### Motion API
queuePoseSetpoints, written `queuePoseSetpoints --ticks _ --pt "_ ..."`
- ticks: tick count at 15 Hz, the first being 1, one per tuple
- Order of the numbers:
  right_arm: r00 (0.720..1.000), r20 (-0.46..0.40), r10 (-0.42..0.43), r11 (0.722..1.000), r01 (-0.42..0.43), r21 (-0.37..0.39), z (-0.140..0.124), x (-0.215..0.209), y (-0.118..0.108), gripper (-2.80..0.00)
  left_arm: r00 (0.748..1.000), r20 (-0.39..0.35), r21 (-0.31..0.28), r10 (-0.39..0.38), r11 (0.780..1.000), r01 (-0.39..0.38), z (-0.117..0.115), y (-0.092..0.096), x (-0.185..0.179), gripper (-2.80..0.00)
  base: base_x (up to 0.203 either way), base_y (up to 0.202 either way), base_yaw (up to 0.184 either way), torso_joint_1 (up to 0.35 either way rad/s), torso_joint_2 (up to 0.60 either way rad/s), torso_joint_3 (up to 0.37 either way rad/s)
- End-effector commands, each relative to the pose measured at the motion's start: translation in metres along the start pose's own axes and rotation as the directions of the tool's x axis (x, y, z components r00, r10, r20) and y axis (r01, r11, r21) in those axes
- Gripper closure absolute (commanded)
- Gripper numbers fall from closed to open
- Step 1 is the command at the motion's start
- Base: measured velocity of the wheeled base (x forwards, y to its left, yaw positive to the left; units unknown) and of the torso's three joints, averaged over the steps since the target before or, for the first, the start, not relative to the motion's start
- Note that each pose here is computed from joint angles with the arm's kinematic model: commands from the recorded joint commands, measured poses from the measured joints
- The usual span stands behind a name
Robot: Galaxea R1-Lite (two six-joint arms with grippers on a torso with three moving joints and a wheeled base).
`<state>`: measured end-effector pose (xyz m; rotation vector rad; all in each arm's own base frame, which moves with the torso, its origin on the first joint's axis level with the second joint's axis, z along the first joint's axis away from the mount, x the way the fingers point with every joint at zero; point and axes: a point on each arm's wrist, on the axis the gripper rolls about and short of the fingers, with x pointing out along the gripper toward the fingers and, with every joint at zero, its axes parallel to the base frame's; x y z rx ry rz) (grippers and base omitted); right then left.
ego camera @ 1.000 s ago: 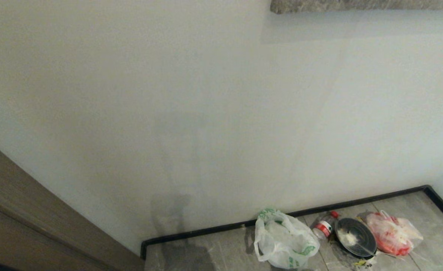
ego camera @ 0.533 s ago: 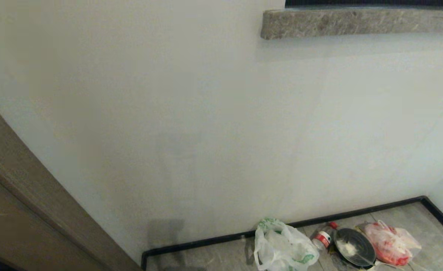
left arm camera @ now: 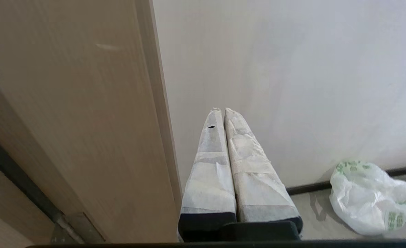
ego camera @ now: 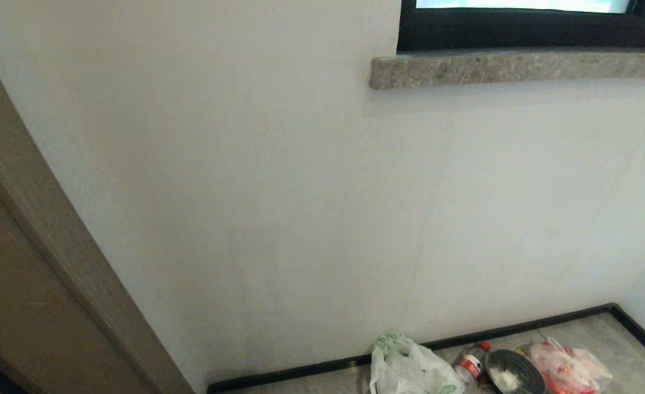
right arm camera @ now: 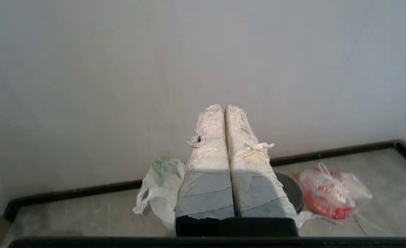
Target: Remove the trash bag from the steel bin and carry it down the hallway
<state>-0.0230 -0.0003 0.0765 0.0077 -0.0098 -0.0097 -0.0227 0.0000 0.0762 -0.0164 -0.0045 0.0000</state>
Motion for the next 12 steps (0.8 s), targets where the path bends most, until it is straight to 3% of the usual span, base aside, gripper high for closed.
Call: queuePoseSetpoints --ticks 1,5,12 --pt "1.0 0.001 0.001 1.0 -0.001 0.0 0.0001 0.0 0.0 0.0 1.0 0.0 0.0 0.0 1.0 0.0 0.0 0.0 0.0 0.0 0.0 0.0 0.0 -0.002 0.0 0.193" --pt "1.0 0.001 0.001 1.0 -0.001 0.0 0.0001 0.0 0.0 0.0 1.0 0.0 0.001 -0.002 1.0 0.002 0.0 0.0 0.0 0.0 0.0 0.0 0.0 0.0 0.0 0.144" --pt "1.0 -0.001 0.001 1.0 -0.001 0.003 0.0 0.0 0.0 0.0 1.0 0.0 0.001 0.0 1.0 0.0 0.0 0.0 0.0 0.0 0.0 0.0 0.0 -0.001 0.0 0.004"
